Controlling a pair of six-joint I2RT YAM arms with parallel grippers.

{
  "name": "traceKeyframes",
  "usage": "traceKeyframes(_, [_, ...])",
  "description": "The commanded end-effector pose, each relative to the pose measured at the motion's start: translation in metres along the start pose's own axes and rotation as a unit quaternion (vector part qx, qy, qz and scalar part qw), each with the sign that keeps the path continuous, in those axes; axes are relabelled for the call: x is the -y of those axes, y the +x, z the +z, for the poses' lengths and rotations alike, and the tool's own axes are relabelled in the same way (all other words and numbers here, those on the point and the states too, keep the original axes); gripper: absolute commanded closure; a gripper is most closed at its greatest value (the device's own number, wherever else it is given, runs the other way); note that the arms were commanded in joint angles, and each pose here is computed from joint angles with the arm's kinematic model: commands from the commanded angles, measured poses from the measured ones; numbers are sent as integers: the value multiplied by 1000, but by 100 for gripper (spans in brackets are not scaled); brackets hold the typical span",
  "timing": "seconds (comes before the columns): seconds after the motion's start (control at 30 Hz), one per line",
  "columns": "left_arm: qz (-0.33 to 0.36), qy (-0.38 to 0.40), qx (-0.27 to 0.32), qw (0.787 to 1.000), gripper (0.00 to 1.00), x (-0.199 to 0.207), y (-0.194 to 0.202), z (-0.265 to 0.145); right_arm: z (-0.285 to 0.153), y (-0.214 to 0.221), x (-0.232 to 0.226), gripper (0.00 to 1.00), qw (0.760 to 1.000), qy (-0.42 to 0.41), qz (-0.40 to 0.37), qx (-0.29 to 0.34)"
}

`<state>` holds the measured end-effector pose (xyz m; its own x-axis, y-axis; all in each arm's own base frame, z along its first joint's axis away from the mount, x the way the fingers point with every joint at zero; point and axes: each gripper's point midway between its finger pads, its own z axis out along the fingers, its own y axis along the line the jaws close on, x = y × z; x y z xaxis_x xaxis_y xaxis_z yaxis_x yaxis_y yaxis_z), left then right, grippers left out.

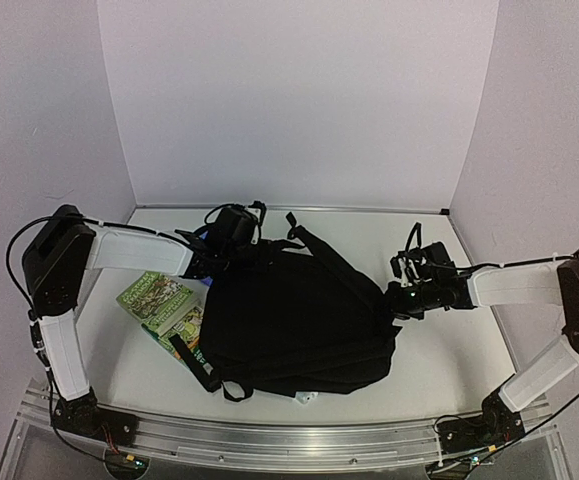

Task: Pack the student bag
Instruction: Unzip the student bag at the center of the board.

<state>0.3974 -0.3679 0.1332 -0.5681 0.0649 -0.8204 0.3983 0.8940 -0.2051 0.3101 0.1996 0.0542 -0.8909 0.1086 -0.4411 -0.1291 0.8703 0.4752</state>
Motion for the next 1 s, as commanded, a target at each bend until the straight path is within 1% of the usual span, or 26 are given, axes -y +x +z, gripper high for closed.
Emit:
traceKeyframes(0.0, [-29, -38, 55, 997, 100, -36, -41, -30, -10, -8, 21, 100, 997, 55, 24, 38])
traceKeyframes(0.37, [-82, -72, 51, 993, 100, -83, -34, -46, -28, -10, 29, 100, 993, 72, 56, 71])
traceKeyframes(0.43, [-79, -61, 47, 994, 100, -79, -34, -44, -31, -11, 27, 100, 993, 68, 59, 74])
traceKeyframes(0.6, [-46, 16, 37, 998, 100, -47, -43, -31, -36, -9, 14, 100, 996, 35, 56, 67])
traceKeyframes(0.67, [-36, 36, 33, 998, 100, -38, -49, -24, -39, -3, 9, 100, 996, 19, 59, 58])
traceKeyframes(0.8, [-22, 67, 39, 997, 100, -20, -66, -12, -48, 17, 7, 100, 995, -7, 92, 44])
traceKeyframes(0.87, [-18, 93, 33, 995, 100, -9, -69, -9, -53, 22, 8, 100, 993, -11, 102, 50])
traceKeyframes(0.9, [-16, 108, 28, 994, 95, -3, -71, -8, -55, 27, 13, 98, 992, -8, 110, 52])
traceKeyframes(0.93, [-18, 110, 25, 993, 88, -2, -72, -9, -57, 27, 14, 91, 992, -6, 113, 56])
traceKeyframes(0.97, [-25, 111, 22, 993, 73, -2, -72, -13, -59, 29, 16, 86, 992, -2, 114, 57])
